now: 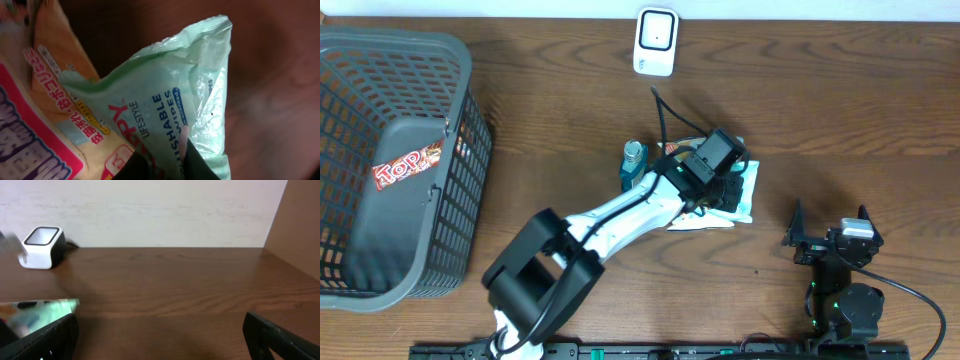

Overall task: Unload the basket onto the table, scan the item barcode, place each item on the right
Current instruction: 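Place the green pack right of the orange pack and release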

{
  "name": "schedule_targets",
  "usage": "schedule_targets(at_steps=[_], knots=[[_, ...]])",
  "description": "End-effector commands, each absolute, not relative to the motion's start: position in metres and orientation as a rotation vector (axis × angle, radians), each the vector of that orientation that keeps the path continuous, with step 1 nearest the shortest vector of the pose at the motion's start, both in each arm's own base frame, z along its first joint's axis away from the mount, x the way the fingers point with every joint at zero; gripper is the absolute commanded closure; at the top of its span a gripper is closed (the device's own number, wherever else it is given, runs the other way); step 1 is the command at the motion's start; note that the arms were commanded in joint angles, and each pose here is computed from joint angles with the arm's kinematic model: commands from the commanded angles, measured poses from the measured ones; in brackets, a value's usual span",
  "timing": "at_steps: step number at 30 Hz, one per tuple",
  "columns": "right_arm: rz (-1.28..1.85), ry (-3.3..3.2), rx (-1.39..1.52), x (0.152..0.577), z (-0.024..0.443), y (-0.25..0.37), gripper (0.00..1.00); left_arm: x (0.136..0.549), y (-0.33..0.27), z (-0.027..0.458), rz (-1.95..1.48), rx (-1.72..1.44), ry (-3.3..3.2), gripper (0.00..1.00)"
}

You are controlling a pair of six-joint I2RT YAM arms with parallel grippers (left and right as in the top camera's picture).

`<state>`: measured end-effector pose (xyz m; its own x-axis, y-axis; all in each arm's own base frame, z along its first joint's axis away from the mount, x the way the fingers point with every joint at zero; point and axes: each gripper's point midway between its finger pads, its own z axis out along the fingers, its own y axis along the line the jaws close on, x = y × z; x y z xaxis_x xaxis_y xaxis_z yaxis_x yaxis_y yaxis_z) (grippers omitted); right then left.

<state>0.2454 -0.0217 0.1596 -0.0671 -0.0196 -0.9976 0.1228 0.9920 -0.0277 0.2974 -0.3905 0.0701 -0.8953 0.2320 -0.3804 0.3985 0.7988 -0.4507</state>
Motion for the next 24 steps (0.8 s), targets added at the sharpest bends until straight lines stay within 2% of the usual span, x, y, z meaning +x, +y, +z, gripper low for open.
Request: schedule_targets(at_steps=[1,2,9,17,18,24], knots=[[-0.125,1.635,0.064,0.245,0.159,-0.021,0.01,0.303,-0.385,0.050,-0.666,0.493,2.689,0.83],[-0.125,1.635,0.064,0.245,0.159,-0.021,0.01,0.303,-0.384,0.049,-0.657,0.491,2.690,0.75],[-0.125,1.635,0.064,0.245,0.159,-0.021,0.01,0.310,-0.387,0.077,-0.683,0.479,2.624,0.45],[-0.125,1.635,0.064,0.245,0.159,-0.021,0.01,0.309,-0.385,0.160,-0.751,0.565,2.427,0.43],[-0.125,1.635,0.064,0.245,0.159,-0.021,0.01,0.308,-0.380,0.185,-0.749,0.580,2.366,0.43],[-0.125,1.635,0.064,0.245,0.159,-0.021,0.01,0.312,-0.327,0.263,-0.551,0.508,2.184,0.40]])
